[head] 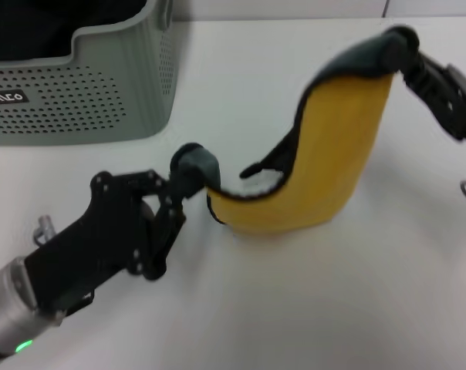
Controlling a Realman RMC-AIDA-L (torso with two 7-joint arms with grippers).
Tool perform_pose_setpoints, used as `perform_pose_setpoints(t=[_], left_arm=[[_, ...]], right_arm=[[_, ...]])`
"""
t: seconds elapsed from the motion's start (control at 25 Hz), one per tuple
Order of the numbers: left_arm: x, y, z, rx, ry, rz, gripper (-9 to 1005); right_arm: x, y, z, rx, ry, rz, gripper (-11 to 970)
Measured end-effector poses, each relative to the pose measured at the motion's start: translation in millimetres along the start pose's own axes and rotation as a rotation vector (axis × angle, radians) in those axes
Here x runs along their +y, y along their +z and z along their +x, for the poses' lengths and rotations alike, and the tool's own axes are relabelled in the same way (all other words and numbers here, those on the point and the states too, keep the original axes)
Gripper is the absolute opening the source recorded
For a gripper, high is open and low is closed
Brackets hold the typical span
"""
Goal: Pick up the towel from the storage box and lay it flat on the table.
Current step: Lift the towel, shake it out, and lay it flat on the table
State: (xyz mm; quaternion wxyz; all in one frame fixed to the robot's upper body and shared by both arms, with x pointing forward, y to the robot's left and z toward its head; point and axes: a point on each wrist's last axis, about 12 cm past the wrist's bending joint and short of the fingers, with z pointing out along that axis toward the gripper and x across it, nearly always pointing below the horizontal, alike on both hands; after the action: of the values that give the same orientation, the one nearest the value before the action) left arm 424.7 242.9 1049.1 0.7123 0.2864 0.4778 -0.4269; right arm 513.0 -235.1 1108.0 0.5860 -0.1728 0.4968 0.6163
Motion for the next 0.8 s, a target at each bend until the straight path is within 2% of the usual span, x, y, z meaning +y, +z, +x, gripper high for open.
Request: perform_pose_setpoints(t=[0.08, 0.44, 0.68, 0.8], left_arm=[[-9.0, -6.3, -3.3, -0.012, -0.005, 0.054, 8], [-29.0, -19.5, -4.5, 0.027, -0.107, 0.172, 8], [-50.7, -33.4, -10.4, 0.019, -0.134, 0.197, 8], [-62.8, -41.5, -22.3, -0.023, -0.097, 0.198, 8]], right_arm=[[7.3, -7.8, 5.1, 0.008, 0.008, -0.018, 6], [38.4, -34.5, 26.1, 0.084, 0.084, -0.119, 7], [59.4, -40.1, 38.0, 0.134, 0.165, -0.249, 7], [67.7, -44.1, 36.2, 0.128, 0.19, -0.315, 7]])
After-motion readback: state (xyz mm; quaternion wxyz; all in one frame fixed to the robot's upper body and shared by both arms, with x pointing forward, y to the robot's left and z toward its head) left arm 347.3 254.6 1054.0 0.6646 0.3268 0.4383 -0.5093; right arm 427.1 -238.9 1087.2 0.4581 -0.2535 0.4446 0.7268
